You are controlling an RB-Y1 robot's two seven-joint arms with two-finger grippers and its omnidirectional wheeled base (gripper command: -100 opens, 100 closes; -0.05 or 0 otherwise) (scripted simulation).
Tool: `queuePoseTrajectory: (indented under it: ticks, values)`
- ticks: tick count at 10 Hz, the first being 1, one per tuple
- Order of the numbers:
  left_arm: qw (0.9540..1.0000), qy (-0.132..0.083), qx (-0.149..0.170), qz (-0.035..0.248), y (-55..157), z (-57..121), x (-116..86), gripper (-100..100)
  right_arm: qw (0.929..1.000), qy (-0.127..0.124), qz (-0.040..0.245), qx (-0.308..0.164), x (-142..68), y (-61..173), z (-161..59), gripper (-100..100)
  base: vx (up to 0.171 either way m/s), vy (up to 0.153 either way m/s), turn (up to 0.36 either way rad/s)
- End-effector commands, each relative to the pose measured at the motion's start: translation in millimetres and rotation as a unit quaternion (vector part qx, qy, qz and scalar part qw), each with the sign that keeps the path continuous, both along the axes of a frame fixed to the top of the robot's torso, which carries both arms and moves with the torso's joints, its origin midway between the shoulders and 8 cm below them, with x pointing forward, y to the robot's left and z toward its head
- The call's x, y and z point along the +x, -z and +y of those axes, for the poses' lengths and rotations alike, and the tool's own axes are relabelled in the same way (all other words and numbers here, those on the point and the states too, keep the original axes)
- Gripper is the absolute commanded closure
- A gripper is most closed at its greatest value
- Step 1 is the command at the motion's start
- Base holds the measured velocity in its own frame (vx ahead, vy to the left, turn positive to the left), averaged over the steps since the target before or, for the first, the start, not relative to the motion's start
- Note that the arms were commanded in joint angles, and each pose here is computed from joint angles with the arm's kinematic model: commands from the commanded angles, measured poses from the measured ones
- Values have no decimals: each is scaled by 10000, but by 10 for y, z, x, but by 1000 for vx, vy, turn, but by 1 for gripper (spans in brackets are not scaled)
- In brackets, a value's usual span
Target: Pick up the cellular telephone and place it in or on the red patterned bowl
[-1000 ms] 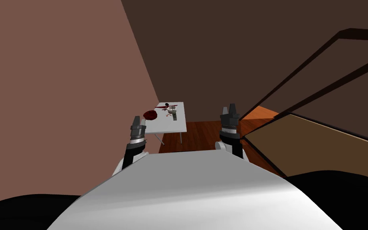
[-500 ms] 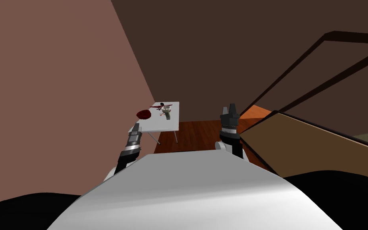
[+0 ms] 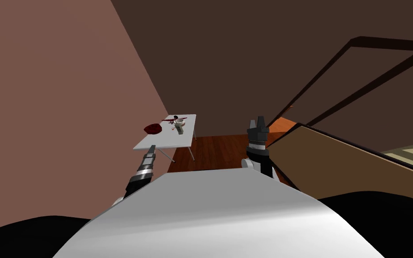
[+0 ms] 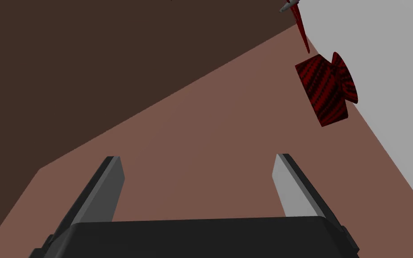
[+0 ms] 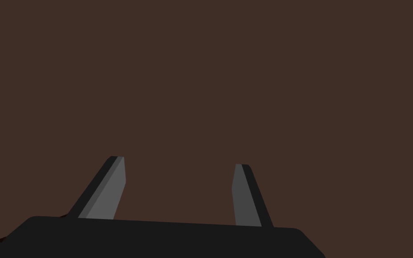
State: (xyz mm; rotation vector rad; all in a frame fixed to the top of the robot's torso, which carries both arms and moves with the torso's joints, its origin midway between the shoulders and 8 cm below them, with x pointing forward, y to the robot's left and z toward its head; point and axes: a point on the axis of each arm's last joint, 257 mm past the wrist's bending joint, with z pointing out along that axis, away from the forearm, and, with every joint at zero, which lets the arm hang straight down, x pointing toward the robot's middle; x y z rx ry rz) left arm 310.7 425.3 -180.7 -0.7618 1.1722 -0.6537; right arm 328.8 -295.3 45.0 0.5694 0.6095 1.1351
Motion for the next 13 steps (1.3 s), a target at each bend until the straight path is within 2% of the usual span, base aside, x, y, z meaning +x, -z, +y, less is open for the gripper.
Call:
queuePoseTrajectory:
  ticks: [1, 4, 7, 10, 13]
  values:
    - [9993, -137, 177, 308, 188, 119, -60, -100, 10000, 0, 0, 0, 0, 0, 0, 0, 0, -175, -24]
    - [9949, -292, 568, 780, 448, 341, -138, -100, 10000, 0, 0, -1, 0, 0, 0, 0, 29, -150, -33]
    - [9875, -344, 1039, 1132, 618, 511, -135, -100, 10000, 1, 1, -1, 0, 0, -1, 0, 54, -101, -43]
    - [9777, -327, 1552, 1375, 720, 635, -52, -100, 10000, 1, 1, -2, 0, 0, -1, 0, 87, -53, -49]
    - [9661, -281, 2062, 1526, 773, 725, 84, -100, 10000, 1, 1, -3, 0, 1, -1, 0, 94, 2, -55]
